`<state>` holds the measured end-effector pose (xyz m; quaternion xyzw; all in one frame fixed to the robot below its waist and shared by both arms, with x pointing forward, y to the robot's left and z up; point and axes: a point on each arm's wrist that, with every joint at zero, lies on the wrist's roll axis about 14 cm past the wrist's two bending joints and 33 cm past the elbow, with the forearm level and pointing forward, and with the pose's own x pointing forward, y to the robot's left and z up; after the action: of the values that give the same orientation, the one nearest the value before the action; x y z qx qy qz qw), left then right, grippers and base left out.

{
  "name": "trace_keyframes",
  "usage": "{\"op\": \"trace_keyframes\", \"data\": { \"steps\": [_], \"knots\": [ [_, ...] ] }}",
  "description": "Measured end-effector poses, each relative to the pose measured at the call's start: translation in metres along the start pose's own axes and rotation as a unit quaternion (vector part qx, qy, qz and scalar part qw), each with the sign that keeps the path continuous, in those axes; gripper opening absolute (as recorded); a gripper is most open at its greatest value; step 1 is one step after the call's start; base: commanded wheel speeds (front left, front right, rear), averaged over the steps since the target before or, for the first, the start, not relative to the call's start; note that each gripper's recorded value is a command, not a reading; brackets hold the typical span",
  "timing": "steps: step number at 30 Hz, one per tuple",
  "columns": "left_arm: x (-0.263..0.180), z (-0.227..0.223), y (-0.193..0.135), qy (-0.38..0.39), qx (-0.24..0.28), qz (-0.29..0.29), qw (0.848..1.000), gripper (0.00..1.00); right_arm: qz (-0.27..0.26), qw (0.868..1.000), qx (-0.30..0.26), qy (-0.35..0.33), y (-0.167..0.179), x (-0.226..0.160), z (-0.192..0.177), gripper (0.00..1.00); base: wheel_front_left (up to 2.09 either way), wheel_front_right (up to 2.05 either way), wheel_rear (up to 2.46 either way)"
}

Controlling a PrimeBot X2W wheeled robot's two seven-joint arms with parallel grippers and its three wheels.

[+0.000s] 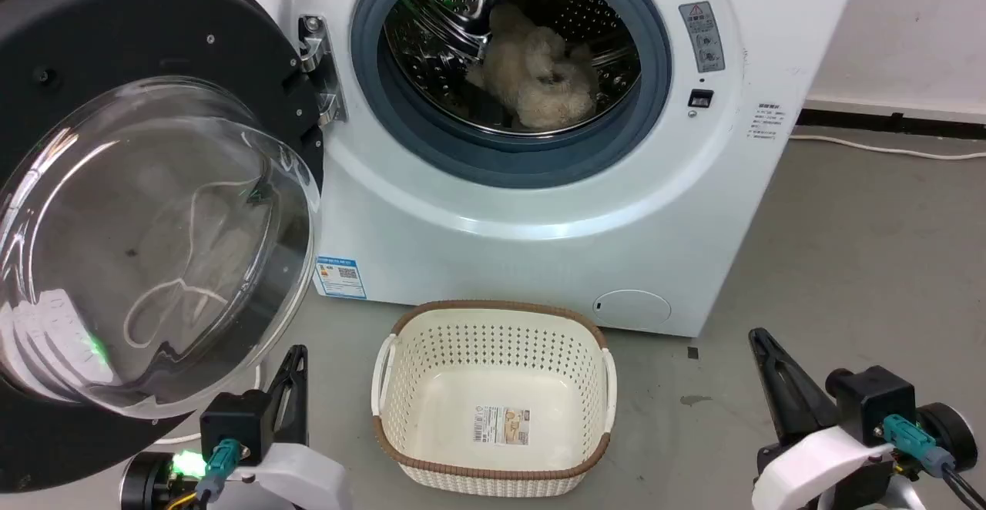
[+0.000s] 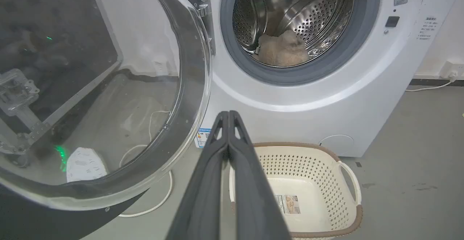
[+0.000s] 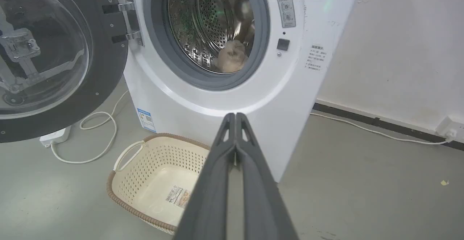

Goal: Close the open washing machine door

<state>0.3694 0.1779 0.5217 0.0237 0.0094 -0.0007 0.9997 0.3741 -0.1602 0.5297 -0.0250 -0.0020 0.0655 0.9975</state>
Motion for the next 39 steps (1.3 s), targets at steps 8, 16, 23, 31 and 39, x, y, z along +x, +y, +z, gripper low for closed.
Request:
{"op": "trace_keyframes", "data": {
  "steps": [8,16,23,31,39],
  "knots": [
    [0.0,0.0,-0.0001,0.0,0.0,0.0,1.0,0.0,0.0,1.0,0.0,0.0,0.0,0.0,0.0,0.0,0.0,0.0,0.0],
    [0.0,0.0,0.0,0.0,0.0,0.0,1.0,0.0,0.0,1.0,0.0,0.0,-0.0001,0.0,0.0,0.0,0.0,0.0,0.0],
    [0.0,0.0001,-0.0001,0.0,0.0,0.0,1.0,0.0,0.0,1.0,0.0,0.0,-0.0001,0.0,0.0,0.0,0.0,0.0,0.0],
    [-0.0001,-0.0004,-0.0008,0.001,0.0,-0.001,1.0,1.0,0.0,1.0,0.001,0.0,-0.0003,0.0,-0.0002,1.0,0.0,0.0,0.0],
    [-0.0024,0.0027,-0.0019,-0.009,0.0,-0.003,1.0,1.0,0.002,1.0,0.005,-0.01,0.0012,0.0017,0.0032,1.0,0.0,0.0,0.0]
  ]
}}
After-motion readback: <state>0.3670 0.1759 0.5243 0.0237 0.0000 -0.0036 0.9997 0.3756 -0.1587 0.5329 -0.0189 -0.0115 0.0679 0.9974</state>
